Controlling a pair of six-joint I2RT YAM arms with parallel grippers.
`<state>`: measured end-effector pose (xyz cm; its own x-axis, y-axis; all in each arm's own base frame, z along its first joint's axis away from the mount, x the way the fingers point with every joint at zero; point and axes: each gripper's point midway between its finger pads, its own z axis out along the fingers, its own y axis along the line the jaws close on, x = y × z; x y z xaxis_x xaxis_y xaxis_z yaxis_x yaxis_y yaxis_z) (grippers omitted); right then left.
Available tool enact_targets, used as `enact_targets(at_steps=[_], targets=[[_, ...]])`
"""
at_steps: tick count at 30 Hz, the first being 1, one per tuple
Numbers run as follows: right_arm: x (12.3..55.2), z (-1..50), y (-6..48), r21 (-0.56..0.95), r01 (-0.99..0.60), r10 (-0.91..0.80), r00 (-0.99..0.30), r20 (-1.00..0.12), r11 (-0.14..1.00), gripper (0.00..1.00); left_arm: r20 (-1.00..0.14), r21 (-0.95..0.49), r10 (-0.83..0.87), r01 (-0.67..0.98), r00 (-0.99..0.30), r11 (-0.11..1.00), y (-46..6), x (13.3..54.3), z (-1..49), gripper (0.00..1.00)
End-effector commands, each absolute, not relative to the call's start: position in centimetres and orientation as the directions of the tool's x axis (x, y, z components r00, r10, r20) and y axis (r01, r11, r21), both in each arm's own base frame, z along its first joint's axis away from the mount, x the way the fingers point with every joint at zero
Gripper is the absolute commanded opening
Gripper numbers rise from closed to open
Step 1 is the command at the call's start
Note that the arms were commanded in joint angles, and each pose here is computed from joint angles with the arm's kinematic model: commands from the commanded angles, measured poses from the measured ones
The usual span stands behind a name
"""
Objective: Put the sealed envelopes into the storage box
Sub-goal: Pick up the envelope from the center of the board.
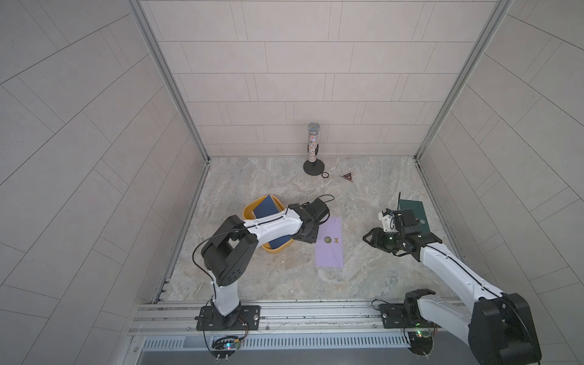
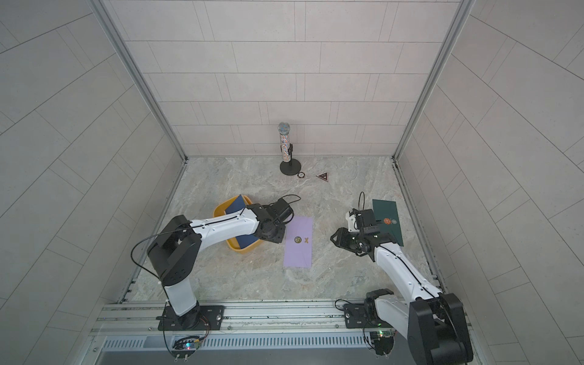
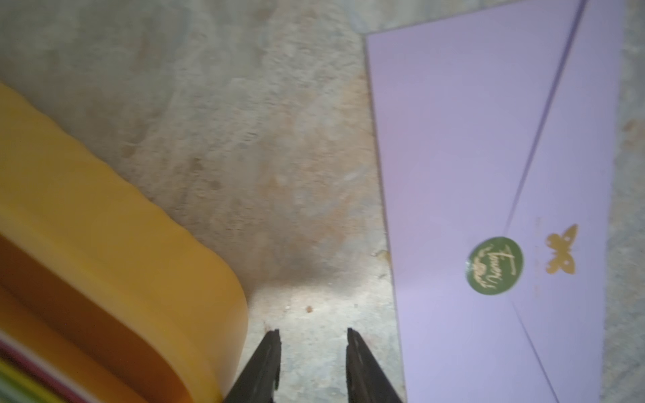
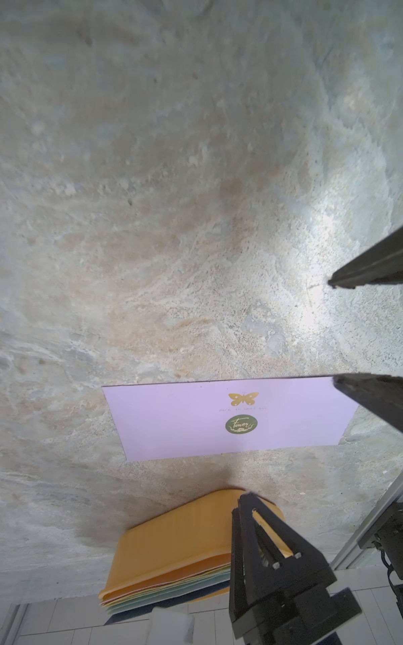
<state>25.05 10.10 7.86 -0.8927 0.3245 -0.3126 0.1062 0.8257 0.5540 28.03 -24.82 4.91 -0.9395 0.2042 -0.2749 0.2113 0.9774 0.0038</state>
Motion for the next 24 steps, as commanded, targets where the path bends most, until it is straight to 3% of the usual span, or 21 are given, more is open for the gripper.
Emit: enact_targets(at_steps=[1,5,8,24], targets=[[25.5,7.4,11.0,0.598,0.104,0.338,-0.894,-0.294,0.795,0.45,-0.298,-0.028,0.192,0.21,-0.935,0.977,-24.6,28.0,5.8,0.39],[26.7,7.1,12.7,0.632,0.085,0.331,-0.9,-0.283,0.77,0.49,-0.295,-0.192,0.157,0.22,-0.942,0.956,-27.5,27.5,5.5,0.42],[27.4,6.3,14.4,0.638,0.074,0.302,-0.918,-0.256,0.766,0.5,-0.283,-0.23,0.141,0.209,-0.949,0.95,-28.9,27.5,4.5,0.42],[26.4,1.2,18.8,0.67,0.147,0.285,-0.953,-0.102,0.728,0.5,-0.208,-0.16,0.142,0.177,-0.968,0.971,-29.6,26.5,-1.7,0.35]])
